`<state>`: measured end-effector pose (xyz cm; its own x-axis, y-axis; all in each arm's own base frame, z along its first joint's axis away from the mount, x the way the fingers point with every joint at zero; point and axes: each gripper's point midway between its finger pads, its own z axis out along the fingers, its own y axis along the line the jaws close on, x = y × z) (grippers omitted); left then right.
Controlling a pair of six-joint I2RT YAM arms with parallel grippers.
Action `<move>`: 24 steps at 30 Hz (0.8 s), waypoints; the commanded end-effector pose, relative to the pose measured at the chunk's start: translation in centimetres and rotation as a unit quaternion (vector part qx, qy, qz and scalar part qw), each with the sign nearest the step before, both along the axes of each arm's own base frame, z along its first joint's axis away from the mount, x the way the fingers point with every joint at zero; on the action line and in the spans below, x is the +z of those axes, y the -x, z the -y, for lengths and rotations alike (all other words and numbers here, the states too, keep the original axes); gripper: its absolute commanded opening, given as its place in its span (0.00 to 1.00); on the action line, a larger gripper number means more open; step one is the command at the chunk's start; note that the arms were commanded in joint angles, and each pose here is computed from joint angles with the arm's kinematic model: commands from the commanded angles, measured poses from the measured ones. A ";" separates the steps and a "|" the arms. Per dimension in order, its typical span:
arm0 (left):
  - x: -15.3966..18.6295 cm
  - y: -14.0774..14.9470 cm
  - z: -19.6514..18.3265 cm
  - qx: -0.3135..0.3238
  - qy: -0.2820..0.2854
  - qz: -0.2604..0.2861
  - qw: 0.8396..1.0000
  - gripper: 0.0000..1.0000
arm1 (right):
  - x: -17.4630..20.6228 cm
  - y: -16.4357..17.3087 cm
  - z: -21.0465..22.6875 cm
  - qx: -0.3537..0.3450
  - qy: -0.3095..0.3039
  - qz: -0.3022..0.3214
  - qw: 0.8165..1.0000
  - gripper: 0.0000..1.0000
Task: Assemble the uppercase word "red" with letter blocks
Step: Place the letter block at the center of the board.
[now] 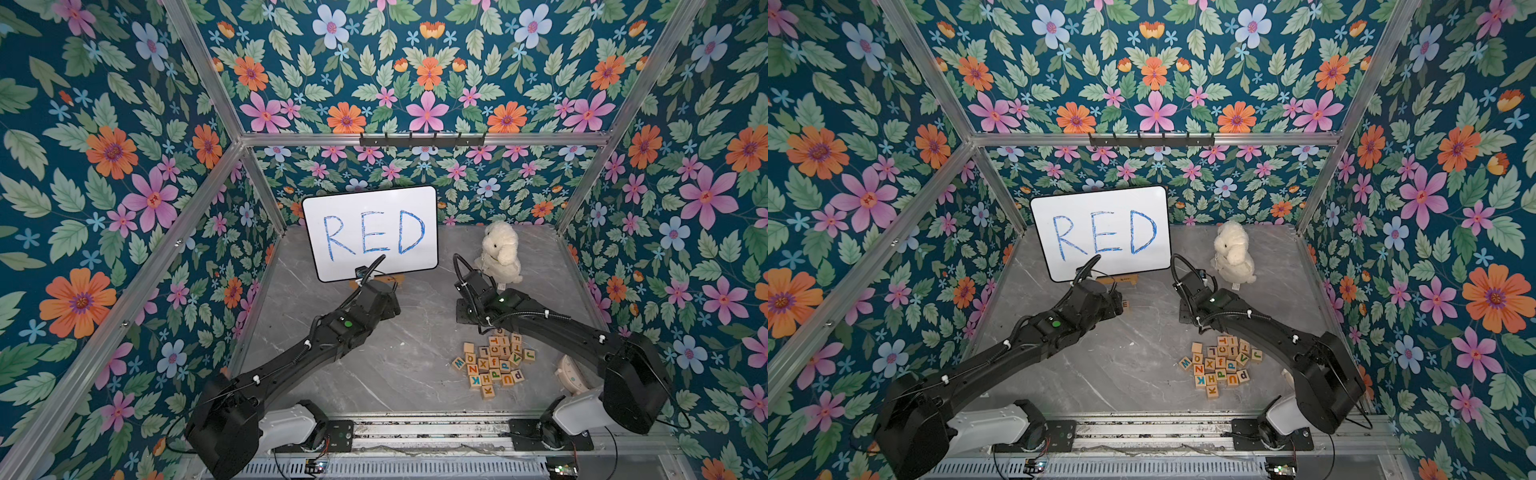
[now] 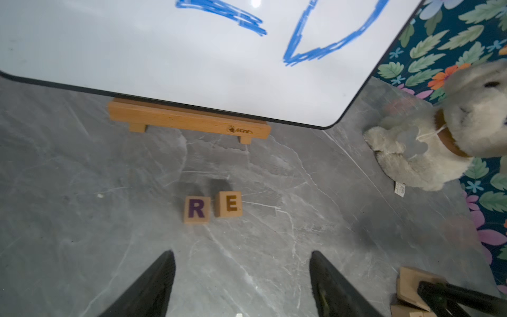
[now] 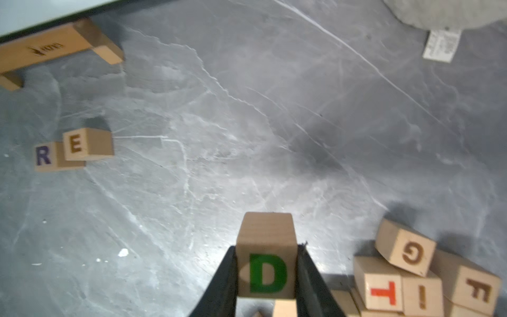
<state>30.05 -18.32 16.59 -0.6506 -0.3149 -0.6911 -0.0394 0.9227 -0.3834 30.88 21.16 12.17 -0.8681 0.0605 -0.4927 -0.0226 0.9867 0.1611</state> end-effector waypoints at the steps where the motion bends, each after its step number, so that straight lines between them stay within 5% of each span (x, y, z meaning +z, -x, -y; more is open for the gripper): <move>1: -0.1 0.4 -1.6 0.027 0.027 0.000 0.999 0.78 | 0.7 -1.1 -3.0 0.042 -0.002 0.010 0.999 0.29; 11: -1.2 2.4 -4.3 0.064 0.043 -0.010 0.997 0.78 | -1.9 -4.2 -12.1 0.096 -0.007 -0.022 0.995 0.29; 24: -1.5 2.8 -5.0 0.074 0.040 -0.008 0.996 0.78 | -4.9 -5.5 -15.0 0.112 0.001 -0.051 0.992 0.32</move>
<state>27.22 -13.77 15.02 -0.6150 -0.4560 -0.6433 -0.1607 0.8712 -0.4640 36.60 36.39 7.67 -0.8995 -0.1231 -0.4193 -0.2214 0.9556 0.1944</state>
